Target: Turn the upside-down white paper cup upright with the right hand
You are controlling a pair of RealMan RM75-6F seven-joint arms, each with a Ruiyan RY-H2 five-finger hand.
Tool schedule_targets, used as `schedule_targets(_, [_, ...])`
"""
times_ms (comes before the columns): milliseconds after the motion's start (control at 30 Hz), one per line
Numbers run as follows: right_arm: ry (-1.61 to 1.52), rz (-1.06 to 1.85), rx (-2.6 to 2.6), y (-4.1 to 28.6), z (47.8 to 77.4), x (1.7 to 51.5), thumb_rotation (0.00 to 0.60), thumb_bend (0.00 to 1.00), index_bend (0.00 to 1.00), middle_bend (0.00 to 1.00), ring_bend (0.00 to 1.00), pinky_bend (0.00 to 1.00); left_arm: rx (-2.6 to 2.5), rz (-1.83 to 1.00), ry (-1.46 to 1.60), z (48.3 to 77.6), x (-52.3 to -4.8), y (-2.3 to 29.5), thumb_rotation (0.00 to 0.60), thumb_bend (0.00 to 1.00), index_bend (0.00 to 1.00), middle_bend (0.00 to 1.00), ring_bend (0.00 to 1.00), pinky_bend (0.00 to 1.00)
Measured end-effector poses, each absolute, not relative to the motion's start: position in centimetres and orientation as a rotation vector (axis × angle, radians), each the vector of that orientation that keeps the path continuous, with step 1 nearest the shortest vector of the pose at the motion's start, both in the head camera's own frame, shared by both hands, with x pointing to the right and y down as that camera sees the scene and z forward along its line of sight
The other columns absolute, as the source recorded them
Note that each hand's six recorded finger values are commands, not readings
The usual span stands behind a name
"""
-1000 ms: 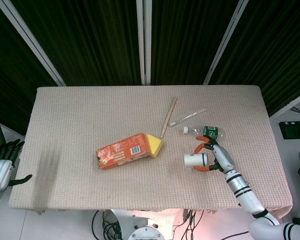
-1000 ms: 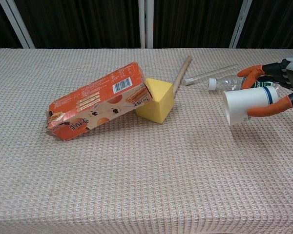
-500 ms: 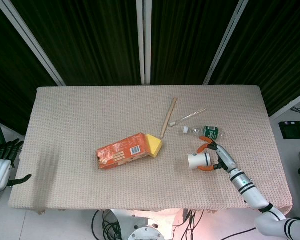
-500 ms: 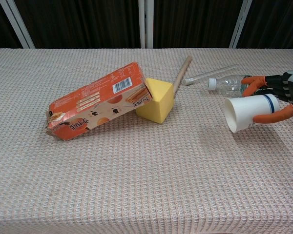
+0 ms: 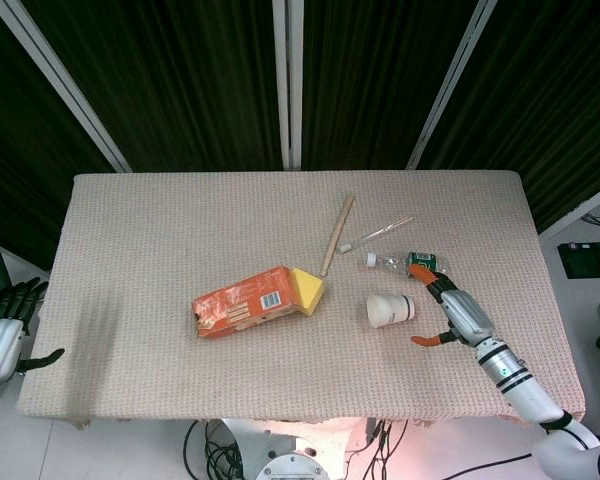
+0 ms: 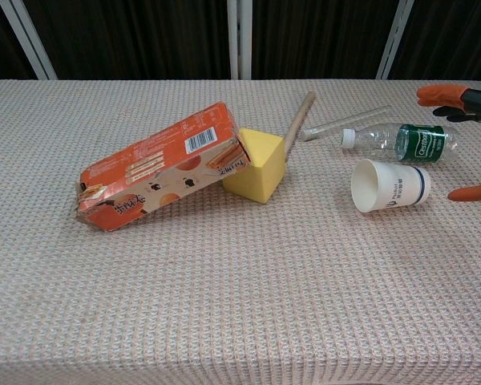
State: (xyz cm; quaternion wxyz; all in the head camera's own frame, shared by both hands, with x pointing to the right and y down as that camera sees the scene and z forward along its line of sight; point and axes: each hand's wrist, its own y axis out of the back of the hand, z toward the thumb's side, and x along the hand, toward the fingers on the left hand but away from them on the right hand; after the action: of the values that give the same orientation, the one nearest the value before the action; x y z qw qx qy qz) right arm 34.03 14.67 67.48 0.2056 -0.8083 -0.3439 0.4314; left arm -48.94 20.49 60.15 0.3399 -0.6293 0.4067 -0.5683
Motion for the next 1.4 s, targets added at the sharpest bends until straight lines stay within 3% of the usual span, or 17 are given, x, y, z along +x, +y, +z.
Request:
schedule_targets(300, [-0.626,1.361,-1.871,13.4,66.0,31.1,0.600,0.00,0.00,0.03,0.00,0.00,-1.641,-1.482,1.073,60.1,-49.3,20.7,0.600,0.11,0.01,0.00,0.00,0.00])
schedule_targets(733, [-0.499,1.486,-1.857,13.1,70.5,23.5,0.600,0.00,0.00,0.16,0.00,0.00,-1.643,-1.498,1.083,60.3,-49.9,20.8,0.600,0.11,0.01,0.00,0.00,0.00])
schedule_targets(1133, [-0.496,1.502,-1.801,13.5,71.4,23.2,0.600,0.01,0.00,0.21,0.00,0.00,-1.644,-1.504,1.091,60.3,-50.1,21.1,0.600,0.11,0.01,0.00,0.00,0.00])
schedule_targets(1400, [-0.499,1.498,-1.783,13.6,72.0,22.8,0.600,0.07,0.00,0.30,0.00,0.00,-1.646,-1.510,1.094,60.4,-50.3,21.1,0.600,0.11,0.01,0.00,0.00,0.00])
